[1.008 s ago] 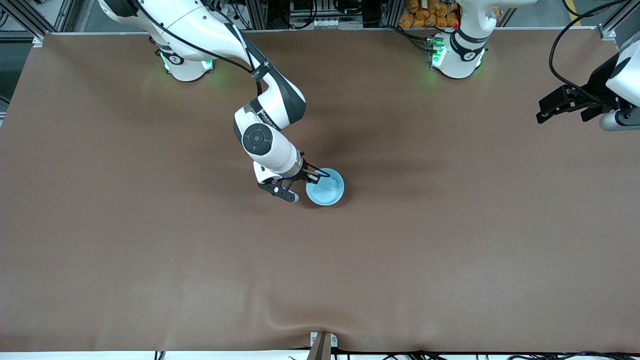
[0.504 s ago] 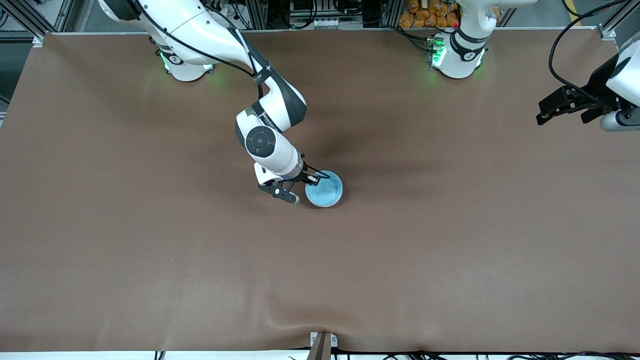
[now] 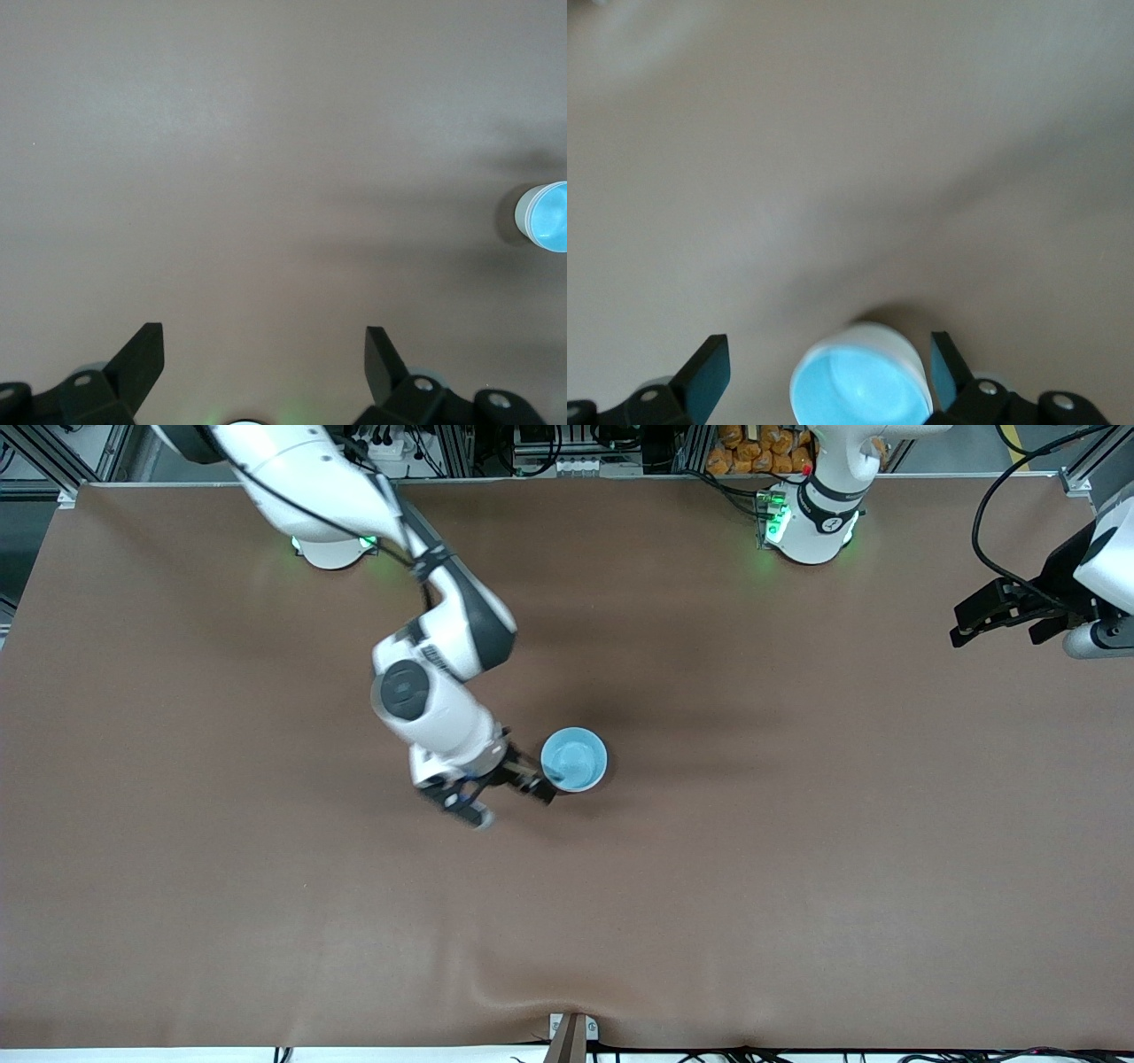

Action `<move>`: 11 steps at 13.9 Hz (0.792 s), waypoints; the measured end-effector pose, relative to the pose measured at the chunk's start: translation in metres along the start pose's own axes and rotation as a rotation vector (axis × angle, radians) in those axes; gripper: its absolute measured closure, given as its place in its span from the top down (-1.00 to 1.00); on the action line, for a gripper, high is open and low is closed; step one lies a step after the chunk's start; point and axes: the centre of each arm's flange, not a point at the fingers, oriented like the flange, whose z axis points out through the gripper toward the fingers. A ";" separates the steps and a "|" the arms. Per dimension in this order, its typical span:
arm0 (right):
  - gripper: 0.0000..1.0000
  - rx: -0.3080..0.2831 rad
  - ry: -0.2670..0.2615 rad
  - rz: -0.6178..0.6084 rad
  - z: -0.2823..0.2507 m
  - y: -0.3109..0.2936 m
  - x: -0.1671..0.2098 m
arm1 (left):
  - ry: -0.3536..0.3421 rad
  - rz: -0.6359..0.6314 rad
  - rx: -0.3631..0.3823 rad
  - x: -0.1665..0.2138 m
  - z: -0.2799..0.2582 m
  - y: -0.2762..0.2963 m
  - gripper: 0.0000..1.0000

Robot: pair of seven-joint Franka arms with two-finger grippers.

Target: Stack pink and blue bowls on white bowl

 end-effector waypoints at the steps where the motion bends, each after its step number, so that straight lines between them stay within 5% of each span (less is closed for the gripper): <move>1: 1.00 0.020 0.020 0.014 -0.019 0.005 0.030 | 0.000 0.000 0.000 -0.001 -0.001 0.000 1.00; 4: 1.00 0.056 0.071 -0.041 -0.062 0.032 0.102 | 0.002 -0.001 0.000 -0.011 -0.006 -0.002 1.00; 7: 1.00 0.022 0.042 -0.094 -0.105 0.073 0.159 | 0.009 -0.002 -0.001 -0.019 -0.010 -0.003 1.00; 11: 1.00 -0.127 0.045 -0.133 -0.197 0.112 0.182 | 0.010 0.002 0.003 -0.021 -0.011 -0.004 1.00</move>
